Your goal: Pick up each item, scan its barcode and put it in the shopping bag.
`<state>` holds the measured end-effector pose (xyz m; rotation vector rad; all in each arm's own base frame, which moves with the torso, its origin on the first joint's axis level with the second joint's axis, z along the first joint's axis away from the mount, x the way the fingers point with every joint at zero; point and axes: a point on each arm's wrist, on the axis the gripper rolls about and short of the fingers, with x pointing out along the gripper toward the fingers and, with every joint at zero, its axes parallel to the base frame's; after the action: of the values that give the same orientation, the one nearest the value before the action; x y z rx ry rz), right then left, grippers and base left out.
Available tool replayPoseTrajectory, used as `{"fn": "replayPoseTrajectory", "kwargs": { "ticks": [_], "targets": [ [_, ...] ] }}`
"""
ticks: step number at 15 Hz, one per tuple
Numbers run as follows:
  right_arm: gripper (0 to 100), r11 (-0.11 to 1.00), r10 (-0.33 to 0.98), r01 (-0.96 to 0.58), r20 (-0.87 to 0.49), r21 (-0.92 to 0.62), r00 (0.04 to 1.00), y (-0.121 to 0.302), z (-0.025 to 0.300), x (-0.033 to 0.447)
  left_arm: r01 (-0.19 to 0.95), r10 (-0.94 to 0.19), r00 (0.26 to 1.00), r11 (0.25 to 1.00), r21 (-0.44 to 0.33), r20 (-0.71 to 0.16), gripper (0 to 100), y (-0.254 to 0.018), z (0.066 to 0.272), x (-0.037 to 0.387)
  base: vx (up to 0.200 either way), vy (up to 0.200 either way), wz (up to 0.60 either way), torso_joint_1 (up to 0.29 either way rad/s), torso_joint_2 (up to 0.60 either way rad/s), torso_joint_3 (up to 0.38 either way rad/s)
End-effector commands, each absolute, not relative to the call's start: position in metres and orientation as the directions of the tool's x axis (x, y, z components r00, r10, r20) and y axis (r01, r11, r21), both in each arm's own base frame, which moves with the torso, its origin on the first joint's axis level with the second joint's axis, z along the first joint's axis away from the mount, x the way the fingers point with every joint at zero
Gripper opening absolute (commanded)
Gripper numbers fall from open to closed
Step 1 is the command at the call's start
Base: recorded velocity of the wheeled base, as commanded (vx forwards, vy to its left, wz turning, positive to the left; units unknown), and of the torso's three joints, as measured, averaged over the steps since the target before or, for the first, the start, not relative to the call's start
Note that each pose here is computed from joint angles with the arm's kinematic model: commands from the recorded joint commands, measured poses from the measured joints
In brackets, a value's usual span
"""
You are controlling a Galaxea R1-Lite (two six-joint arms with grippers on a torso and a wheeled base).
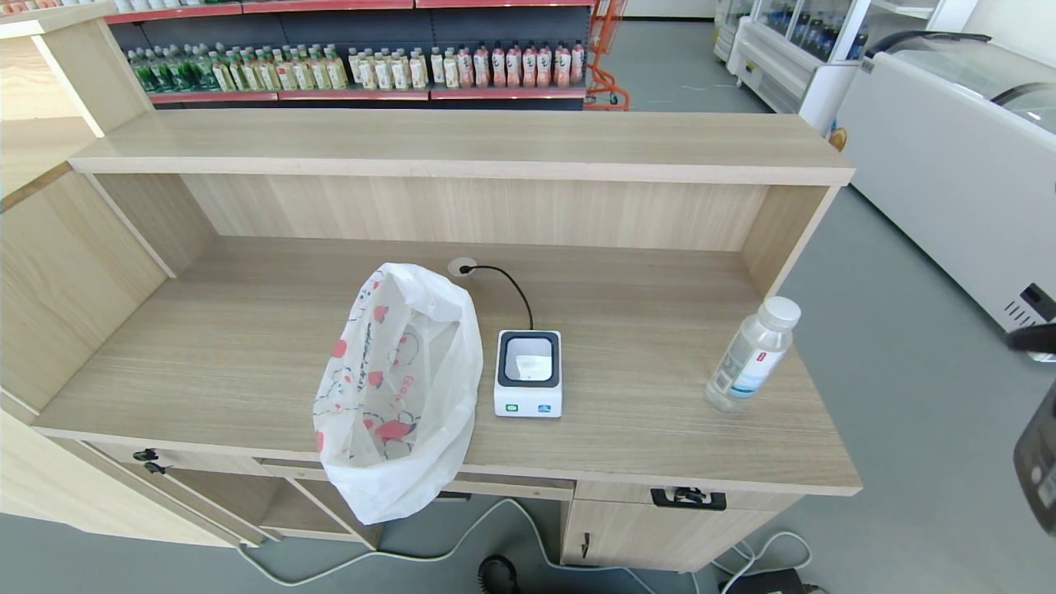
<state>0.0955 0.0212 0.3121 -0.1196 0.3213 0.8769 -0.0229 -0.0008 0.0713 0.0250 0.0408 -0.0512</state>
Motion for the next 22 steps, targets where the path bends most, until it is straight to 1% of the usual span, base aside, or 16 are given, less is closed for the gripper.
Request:
{"fn": "replayPoseTrajectory", "kwargs": {
  "ticks": [1, 3, 6, 8, 9, 11, 13, 15, 17, 20, 22],
  "targets": [
    [0, 0.791, 0.586, -0.61, -0.326, 0.034, 0.742, 0.022, 0.309, 0.1, 0.052, -0.051, 0.998, 0.998, 0.024, -0.041, 100, -0.001, 0.071, -0.023, 0.0, 0.0, 0.0, 0.0, 0.0, 0.0],
    [0, 0.824, 0.537, -0.566, -0.369, 0.033, 0.759, 0.022, 0.297, 0.108, 0.052, -0.051, 0.998, 0.998, 0.024, -0.04, 100, -0.001, 0.071, -0.023, 0.0, 0.0, 0.0, 0.0, 0.0, 0.0],
    [0, 0.86, 0.474, -0.51, -0.341, -0.021, 0.812, 0.025, 0.289, 0.124, 0.052, -0.051, 0.998, 0.998, 0.024, -0.04, 100, -0.001, 0.071, -0.023, 0.0, 0.0, 0.0, 0.0, 0.0, 0.0],
    [0, 0.854, 0.493, -0.52, -0.312, -0.005, 0.812, 0.034, 0.284, 0.131, 0.052, -0.051, 0.998, 0.998, 0.024, -0.041, 100, -0.001, 0.071, -0.023, 0.0, 0.0, 0.0, 0.0, 0.0, 0.0],
    [0, 0.867, 0.47, -0.499, -0.317, -0.01, 0.824, 0.038, 0.279, 0.141, 0.052, -0.051, 0.998, 0.998, 0.024, -0.041, 100, -0.001, 0.071, -0.023, 0.0, 0.0, 0.0, 0.0, 0.0, 0.0],
    [0, 0.912, 0.365, -0.408, -0.369, -0.043, 0.855, 0.051, 0.27, 0.164, 0.052, -0.051, 0.998, 0.998, 0.024, -0.041, 100, -0.001, 0.071, -0.023, 0.0, 0.0, 0.0, 0.0, 0.0, 0.0],
    [0, 0.933, 0.328, -0.36, -0.373, -0.018, 0.868, 0.068, 0.265, 0.175, 0.052, -0.051, 0.998, 0.998, 0.024, -0.041, 100, -0.001, 0.071, -0.023, 0.0, 0.0, 0.0, 0.0, 0.0, 0.0],
    [0, 0.939, 0.321, -0.343, -0.344, -0.005, 0.883, 0.075, 0.261, 0.184, 0.052, -0.051, 0.998, 0.998, 0.024, -0.041, 100, -0.001, 0.071, -0.023, 0.0, 0.0, 0.0, 0.0, 0.0, 0.0],
    [0, 0.933, 0.341, -0.361, -0.315, -0.007, 0.886, 0.083, 0.257, 0.188, 0.052, -0.051, 0.998, 0.998, 0.024, -0.041, 100, -0.001, 0.071, -0.023, 0.0, 0.0, 0.0, 0.0, 0.0, 0.0],
    [0, 0.942, 0.312, -0.334, -0.324, -0.015, 0.893, 0.086, 0.253, 0.195, 0.052, -0.051, 0.998, 0.998, 0.024, -0.041, 100, -0.001, 0.071, -0.023, 0.0, 0.0, 0.0, 0.0, 0.0, 0.0],
    [0, 0.948, 0.306, -0.318, -0.344, 0.022, 0.888, 0.087, 0.247, 0.198, 0.052, -0.051, 0.998, 0.998, 0.024, -0.041, 100, -0.001, 0.071, -0.023, 0.0, 0.0, 0.0, 0.0, 0.0, 0.0]
  ]
}}
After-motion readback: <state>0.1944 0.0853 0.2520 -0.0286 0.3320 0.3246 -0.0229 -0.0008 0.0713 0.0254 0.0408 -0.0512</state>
